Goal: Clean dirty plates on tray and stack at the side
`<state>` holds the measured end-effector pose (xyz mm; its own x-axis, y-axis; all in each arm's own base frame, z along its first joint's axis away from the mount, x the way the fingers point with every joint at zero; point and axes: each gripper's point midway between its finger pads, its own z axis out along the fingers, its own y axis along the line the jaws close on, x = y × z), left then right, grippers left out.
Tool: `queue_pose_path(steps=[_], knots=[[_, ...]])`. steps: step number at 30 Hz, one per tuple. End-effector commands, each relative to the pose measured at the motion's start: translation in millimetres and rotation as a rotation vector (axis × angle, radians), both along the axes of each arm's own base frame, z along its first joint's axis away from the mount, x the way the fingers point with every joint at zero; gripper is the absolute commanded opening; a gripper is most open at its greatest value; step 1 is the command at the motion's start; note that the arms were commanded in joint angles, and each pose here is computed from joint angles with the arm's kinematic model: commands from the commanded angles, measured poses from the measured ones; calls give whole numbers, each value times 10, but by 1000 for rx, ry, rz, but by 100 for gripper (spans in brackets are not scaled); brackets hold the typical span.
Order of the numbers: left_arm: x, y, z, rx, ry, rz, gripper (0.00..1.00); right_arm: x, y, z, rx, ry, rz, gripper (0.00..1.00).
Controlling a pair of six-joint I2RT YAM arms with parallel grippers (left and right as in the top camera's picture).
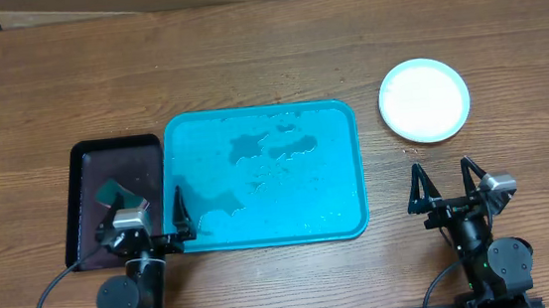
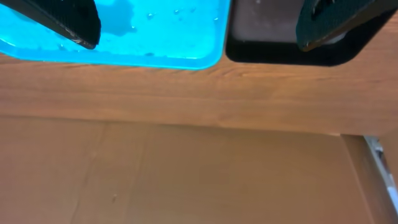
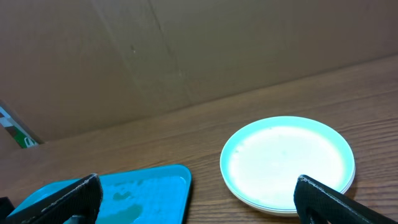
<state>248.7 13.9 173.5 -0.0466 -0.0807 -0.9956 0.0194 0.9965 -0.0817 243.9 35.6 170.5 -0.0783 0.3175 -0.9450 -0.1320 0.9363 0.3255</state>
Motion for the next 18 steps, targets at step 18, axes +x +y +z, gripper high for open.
queue_pose_path(steps=[18], knots=[[-47, 171, -179, 45, 35, 136, 100, 1, -9, -10, -6, -8, -3, 100]])
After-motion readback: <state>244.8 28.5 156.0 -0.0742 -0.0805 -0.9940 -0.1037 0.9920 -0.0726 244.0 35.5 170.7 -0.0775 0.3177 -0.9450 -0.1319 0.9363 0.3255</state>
